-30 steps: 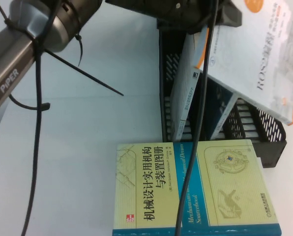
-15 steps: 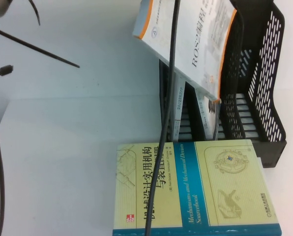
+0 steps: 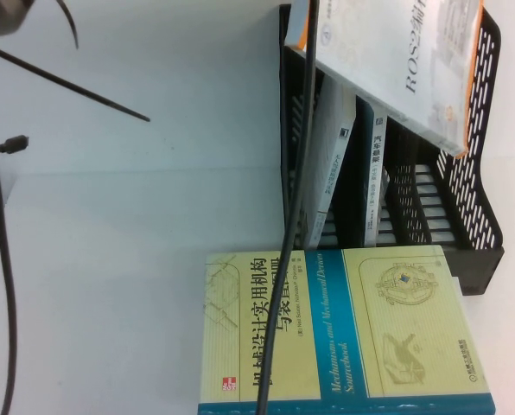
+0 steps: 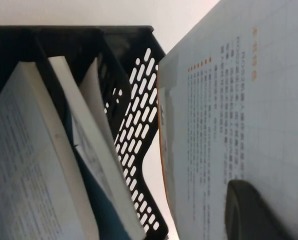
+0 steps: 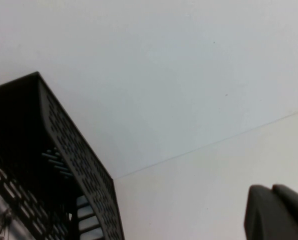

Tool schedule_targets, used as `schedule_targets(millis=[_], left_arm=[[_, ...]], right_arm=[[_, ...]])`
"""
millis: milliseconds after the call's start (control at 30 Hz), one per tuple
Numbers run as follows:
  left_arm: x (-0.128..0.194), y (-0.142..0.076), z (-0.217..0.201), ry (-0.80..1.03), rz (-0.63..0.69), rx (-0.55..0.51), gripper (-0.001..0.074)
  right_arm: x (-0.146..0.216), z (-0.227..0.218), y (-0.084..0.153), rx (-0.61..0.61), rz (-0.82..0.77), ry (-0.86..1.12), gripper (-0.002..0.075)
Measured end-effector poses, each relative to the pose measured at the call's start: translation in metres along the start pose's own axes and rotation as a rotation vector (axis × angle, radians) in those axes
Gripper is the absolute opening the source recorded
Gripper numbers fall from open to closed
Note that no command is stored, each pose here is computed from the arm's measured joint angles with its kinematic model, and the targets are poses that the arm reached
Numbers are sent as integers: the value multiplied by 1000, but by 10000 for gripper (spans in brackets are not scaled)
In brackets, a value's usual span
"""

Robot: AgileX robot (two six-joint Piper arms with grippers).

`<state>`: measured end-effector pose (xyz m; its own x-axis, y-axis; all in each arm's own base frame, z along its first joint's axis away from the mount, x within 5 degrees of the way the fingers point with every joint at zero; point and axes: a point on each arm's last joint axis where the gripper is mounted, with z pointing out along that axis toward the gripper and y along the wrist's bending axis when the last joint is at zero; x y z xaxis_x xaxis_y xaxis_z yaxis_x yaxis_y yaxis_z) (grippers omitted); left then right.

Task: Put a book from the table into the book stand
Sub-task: Place the book on the book shelf

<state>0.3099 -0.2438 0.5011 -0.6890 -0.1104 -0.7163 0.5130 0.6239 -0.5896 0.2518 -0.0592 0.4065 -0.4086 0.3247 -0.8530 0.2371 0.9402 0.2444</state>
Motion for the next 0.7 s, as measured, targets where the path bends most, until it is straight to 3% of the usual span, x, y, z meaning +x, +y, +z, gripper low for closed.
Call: schedule_targets(millis=[200,533,700], left_arm=[[10,-4,26,20,-7,26,108],[30,17,74,74,-64,-134,108],[34,13,86,38,-94,-118,108]], right_arm=[[1,0,1,-13,9,11,9],[3,0,1,-16,5,33,9],[4,1,2,-28,24,39,9]])
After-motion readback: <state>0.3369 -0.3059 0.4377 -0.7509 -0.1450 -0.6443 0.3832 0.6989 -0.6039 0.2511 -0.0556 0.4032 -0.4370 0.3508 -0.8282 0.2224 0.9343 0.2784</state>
